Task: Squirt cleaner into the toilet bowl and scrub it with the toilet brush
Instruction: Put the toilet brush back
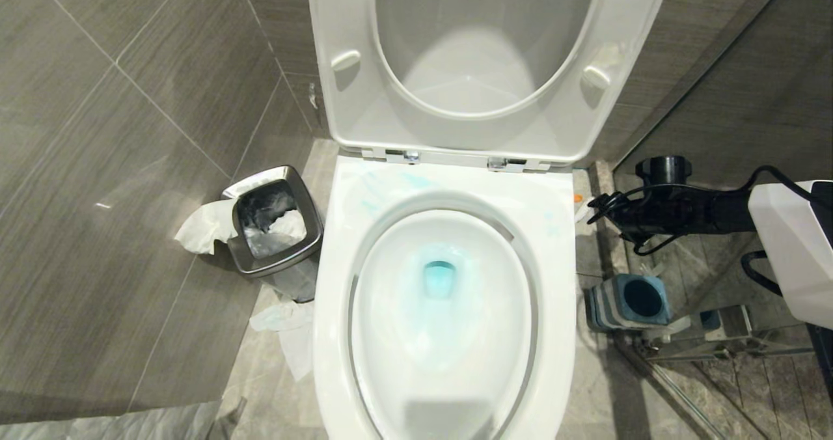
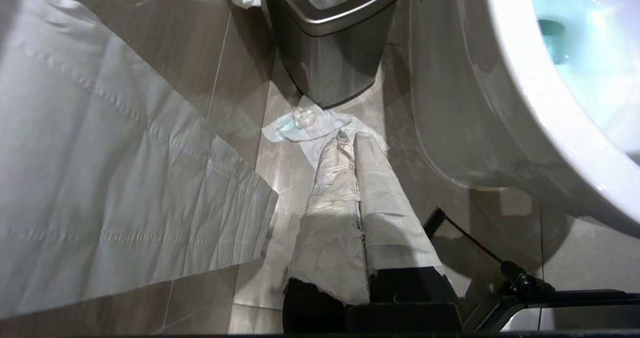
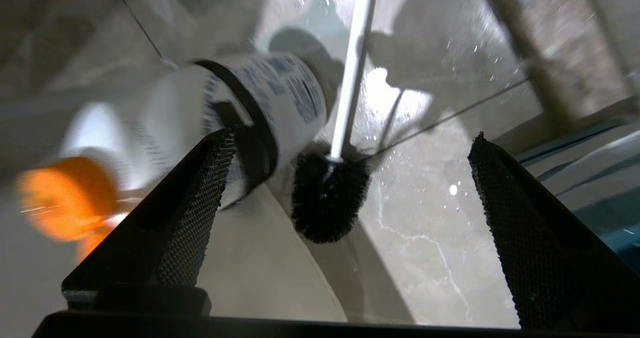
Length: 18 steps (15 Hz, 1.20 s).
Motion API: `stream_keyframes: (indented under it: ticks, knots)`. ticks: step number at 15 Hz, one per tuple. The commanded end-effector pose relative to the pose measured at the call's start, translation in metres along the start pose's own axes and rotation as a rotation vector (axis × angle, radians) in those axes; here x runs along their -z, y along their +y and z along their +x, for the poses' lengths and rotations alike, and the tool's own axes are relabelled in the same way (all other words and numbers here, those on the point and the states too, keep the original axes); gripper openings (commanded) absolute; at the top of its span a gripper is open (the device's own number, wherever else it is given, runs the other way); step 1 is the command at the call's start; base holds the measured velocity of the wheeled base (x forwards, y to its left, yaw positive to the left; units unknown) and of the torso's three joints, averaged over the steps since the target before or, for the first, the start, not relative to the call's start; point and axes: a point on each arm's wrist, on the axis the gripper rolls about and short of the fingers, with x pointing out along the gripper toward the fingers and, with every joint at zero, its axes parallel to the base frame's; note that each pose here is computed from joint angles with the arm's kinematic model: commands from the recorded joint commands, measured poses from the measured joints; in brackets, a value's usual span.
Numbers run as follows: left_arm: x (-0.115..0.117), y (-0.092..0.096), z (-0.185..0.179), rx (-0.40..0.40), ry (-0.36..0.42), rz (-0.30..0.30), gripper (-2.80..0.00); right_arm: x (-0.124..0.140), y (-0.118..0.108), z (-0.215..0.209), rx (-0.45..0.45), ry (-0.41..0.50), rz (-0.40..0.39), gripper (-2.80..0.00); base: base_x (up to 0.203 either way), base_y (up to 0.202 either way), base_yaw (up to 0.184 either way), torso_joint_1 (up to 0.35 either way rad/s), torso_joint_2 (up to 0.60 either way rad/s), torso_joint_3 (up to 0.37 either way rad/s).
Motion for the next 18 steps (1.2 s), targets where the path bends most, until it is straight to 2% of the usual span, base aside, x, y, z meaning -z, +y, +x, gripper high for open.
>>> stream_keyframes:
  ticks: [1, 18]
  knots:
    - [0.000, 0.000, 0.000, 0.001, 0.003, 0.000, -2.80, -0.001, -0.006, 0.006, 0.000, -0.007, 0.009, 0.00, 0.000, 0.000, 0.000, 0.002, 0.00, -0.203]
    - [0.000, 0.000, 0.000, 0.001, 0.003, -0.006, -2.80, -0.019, 0.017, -0.007, -0.137, -0.148, 0.013, 0.00, 0.000, 0.000, 0.000, 0.000, 0.00, -0.198]
